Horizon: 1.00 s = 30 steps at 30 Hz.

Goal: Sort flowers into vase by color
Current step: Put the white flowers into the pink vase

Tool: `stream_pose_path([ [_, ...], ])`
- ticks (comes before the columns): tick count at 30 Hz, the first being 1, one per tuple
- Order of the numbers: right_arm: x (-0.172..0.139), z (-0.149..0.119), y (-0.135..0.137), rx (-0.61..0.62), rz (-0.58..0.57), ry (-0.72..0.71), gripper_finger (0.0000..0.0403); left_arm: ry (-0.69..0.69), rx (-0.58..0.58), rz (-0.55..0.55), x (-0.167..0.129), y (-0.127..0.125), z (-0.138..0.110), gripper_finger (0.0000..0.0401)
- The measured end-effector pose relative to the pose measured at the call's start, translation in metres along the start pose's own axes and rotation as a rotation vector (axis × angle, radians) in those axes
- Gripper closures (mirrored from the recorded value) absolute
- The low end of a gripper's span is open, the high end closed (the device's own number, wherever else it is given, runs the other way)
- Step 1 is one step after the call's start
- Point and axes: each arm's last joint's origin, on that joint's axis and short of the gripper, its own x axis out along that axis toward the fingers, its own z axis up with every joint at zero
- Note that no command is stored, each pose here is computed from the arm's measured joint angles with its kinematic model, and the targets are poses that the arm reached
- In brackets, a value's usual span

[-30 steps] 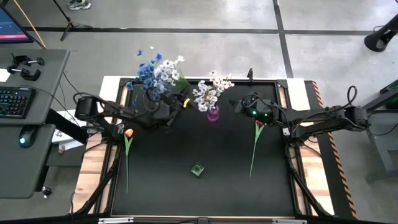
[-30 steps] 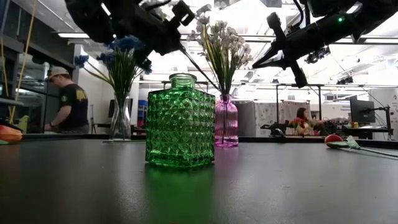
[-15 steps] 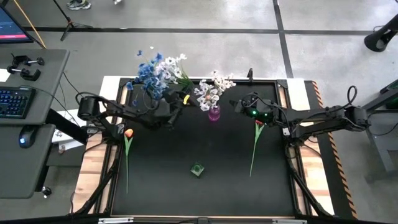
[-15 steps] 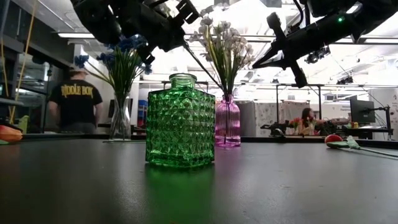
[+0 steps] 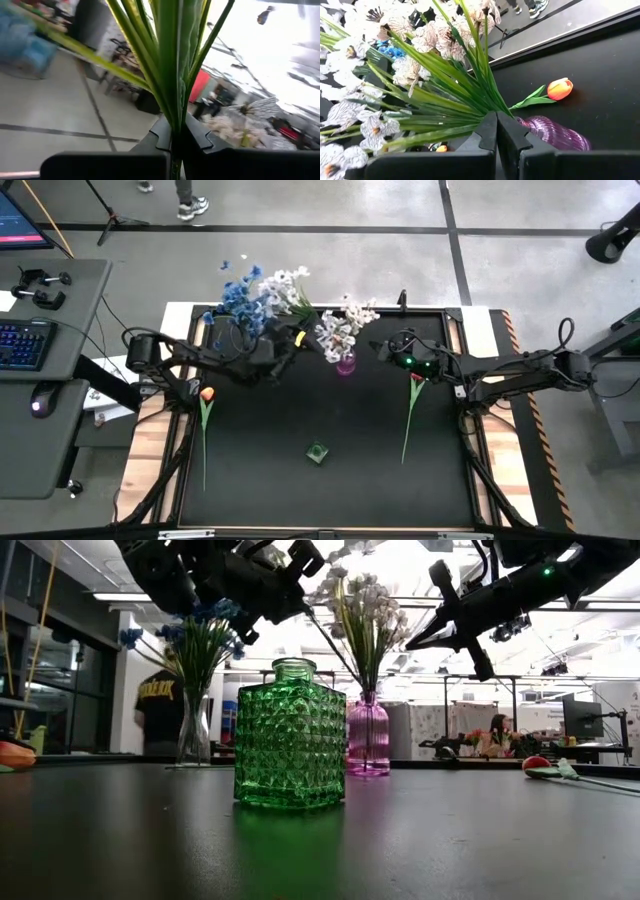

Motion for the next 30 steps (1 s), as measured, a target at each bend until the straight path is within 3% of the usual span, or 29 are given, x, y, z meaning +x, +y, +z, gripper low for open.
stream_pose_path([
  [13, -0.002, -0.005, 0.001, 0.031, 0.002, 0.032, 0.0403, 0.052, 0.077, -0.187, 0.012, 0.005, 0.001, 0.0401],
  [24, -0.015, -0.033, -0.016, -0.072, -0.181, 0.229, 0.0402, 0.056, 0.115, -0.206, 0.011, 0.004, 0.001, 0.0401],
  [27, -0.013, -0.031, -0.016, -0.121, -0.169, 0.242, 0.0385, 0.056, 0.121, -0.207, 0.011, 0.004, 0.001, 0.0401],
  [30, -0.011, -0.030, -0.017, -0.232, -0.158, 0.259, 0.0340, 0.056, 0.121, -0.206, 0.011, 0.004, 0.001, 0.0401],
])
